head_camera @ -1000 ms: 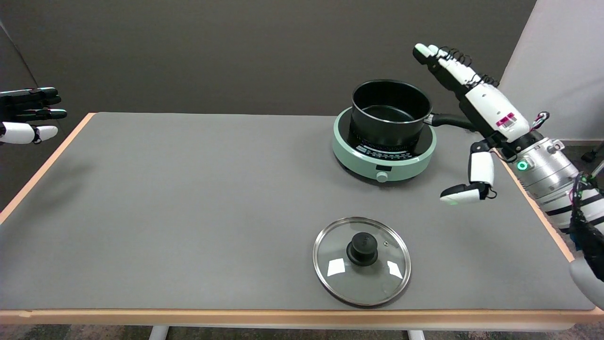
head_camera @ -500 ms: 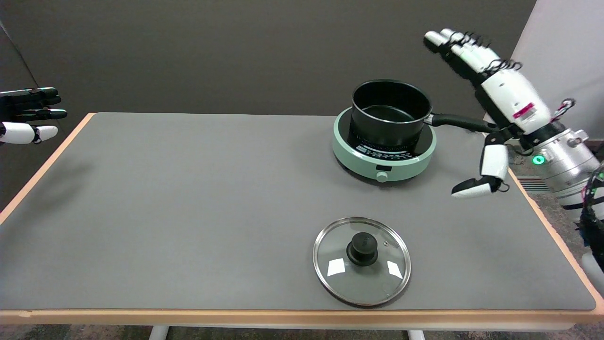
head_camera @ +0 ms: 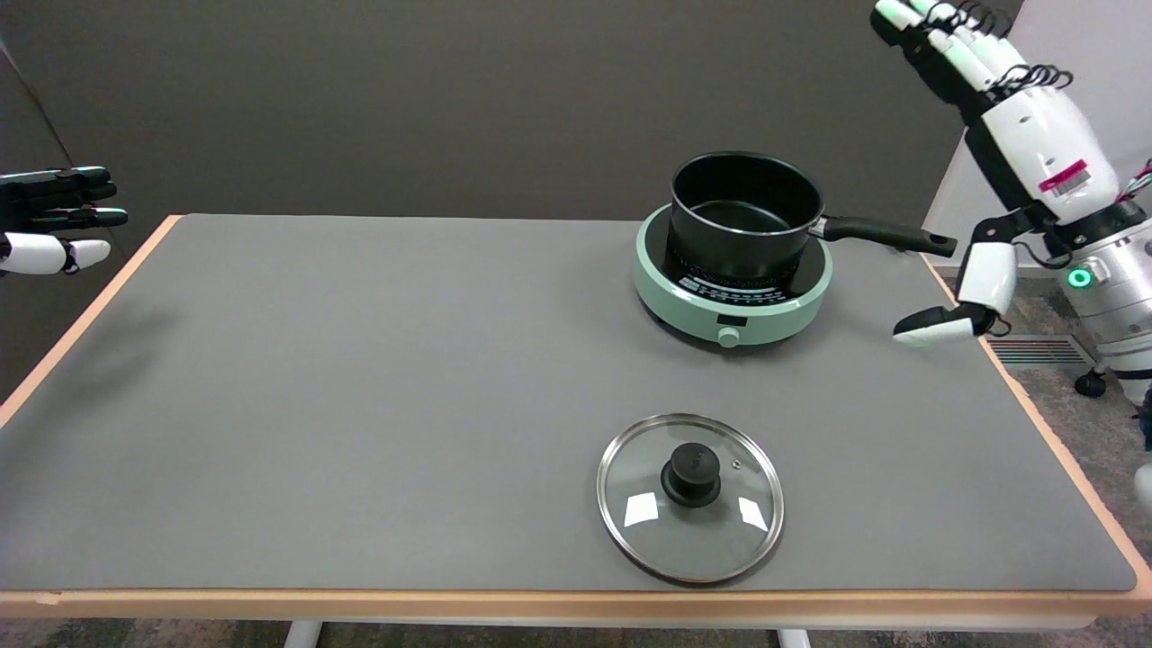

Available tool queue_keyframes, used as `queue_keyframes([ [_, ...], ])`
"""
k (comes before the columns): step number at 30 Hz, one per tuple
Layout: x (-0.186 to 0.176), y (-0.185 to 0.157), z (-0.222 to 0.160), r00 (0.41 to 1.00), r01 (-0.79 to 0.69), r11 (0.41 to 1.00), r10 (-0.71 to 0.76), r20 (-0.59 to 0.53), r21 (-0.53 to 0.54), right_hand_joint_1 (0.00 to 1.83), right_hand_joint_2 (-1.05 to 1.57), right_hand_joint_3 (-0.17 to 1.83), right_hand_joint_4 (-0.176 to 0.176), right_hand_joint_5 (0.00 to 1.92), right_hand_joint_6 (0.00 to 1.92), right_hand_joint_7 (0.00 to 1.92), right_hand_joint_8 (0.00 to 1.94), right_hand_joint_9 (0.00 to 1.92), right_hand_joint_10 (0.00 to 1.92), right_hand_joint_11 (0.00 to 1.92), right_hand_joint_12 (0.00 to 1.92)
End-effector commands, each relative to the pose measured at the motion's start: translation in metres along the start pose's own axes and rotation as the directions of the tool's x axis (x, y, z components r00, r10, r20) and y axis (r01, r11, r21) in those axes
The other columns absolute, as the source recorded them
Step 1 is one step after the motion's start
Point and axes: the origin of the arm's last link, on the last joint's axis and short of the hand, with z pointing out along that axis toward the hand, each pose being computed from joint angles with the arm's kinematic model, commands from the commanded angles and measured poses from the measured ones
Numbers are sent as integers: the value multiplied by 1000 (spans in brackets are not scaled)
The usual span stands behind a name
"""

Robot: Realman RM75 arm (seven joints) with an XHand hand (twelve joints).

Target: Pick up the pot lid.

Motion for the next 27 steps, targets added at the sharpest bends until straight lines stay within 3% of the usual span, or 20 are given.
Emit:
queue_keyframes([
  [1, 17, 4, 1, 999, 30, 1000, -30, -46, 8, 1158, -902, 1169, 176, 51, 51, 51, 51, 51, 51, 51, 51],
  [11, 17, 8, 1, 999, 32, 999, -32, -40, -2, 1162, -928, 1181, 176, 46, 46, 46, 46, 46, 46, 46, 46],
  [12, 17, 9, 0, 999, 33, 999, -34, -40, -5, 1110, -714, 1150, 176, 127, 100, 149, 89, 146, 128, 114, 188],
  [13, 18, 11, 0, 998, 36, 999, -36, -42, -9, 770, 677, 946, 176, 649, 454, 817, 370, 792, 657, 554, 1108],
  [27, 22, 18, -3, 998, 51, 998, -52, -47, -21, 773, 674, 945, 176, 649, 459, 817, 371, 792, 655, 561, 1092],
])
